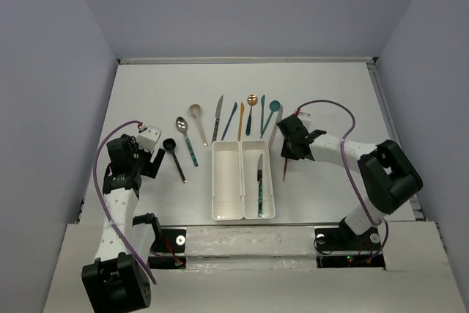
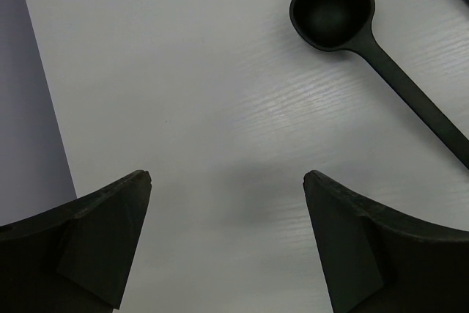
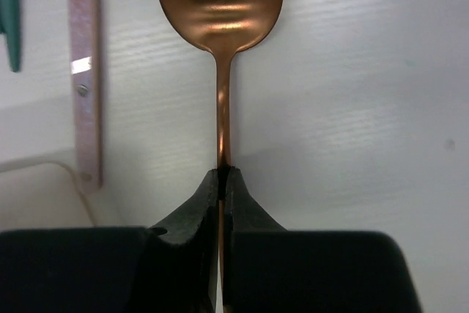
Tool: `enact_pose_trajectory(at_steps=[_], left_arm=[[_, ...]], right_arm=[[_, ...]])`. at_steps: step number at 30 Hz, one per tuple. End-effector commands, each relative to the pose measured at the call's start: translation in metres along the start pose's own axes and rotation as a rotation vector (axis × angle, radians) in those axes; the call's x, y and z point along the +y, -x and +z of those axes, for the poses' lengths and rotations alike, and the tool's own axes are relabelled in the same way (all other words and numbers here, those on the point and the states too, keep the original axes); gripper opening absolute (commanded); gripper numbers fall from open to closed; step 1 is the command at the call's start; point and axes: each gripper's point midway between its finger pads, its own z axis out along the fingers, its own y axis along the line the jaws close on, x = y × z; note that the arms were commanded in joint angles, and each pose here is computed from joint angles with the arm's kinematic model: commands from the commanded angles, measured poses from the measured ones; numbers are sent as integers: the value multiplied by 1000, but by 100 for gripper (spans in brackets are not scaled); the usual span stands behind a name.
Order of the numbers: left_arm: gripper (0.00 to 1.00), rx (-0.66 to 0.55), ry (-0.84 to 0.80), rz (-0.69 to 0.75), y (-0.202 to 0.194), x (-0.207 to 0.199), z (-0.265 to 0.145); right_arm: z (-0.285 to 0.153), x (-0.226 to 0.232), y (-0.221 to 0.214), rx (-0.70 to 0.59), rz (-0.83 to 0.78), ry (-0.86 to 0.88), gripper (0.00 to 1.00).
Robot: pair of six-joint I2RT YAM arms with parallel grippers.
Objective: Sort the eating utensils into containers
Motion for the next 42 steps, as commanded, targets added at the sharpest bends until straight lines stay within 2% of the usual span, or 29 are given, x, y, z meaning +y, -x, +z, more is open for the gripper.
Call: enact_pose_trajectory(at_steps=[1,7,11,17,19,23,25,26,27,28,30,31,32,33,34,36,37,42], left_arm=[[99,-21,43,-6,4,8,0],[99,-27,47,-28,8,10,1],[99,-30,59,-43,11,13,0],[99,-86,35,-41,34,15,-11],[99,-109,22,-34,48,18,-18],[98,-167,-23,-39,74,18,-31],[98,-205,-17,-95,91,22,-40],[98,-253,-23,-102,112,27,-54],[97,-257,-61,-133,119,22,-61],[97,-322,-102,-140,144,21,-77],[95,-330,-157,-224,154,15,-80],[88,-316,-191,-324,155,8,-78],[82,-311,-232,-336,156,2,-76],[79,-302,-231,-369,158,1,-67],[79,-243,-165,-429,149,8,-54],[77,-196,-177,-436,142,2,-42],[77,-174,-172,-442,140,1,-36],[75,-5,-216,-436,120,-36,5]], right_arm=[[-40,-26,23,-147,68,-33,0],[-112,-19,65,-351,86,82,0],[-171,28,81,-454,71,196,0],[-210,149,4,-387,17,544,0],[-207,179,-24,-339,-17,583,0],[-195,206,-57,-264,-38,592,0],[-190,210,-66,-231,-26,601,0],[-183,207,-72,-215,-14,591,0],[-182,210,-75,-207,-3,608,0],[-179,210,-78,-200,-1,605,0],[-172,215,-85,-179,-9,598,0],[-169,217,-88,-171,-11,594,0],[-166,220,-91,-161,-11,593,0],[-161,225,-98,-140,-7,595,0],[-158,227,-101,-133,-4,595,0],[-154,229,-106,-119,-10,593,8],[-151,229,-108,-114,-10,586,20],[-152,225,-103,-134,16,576,48]])
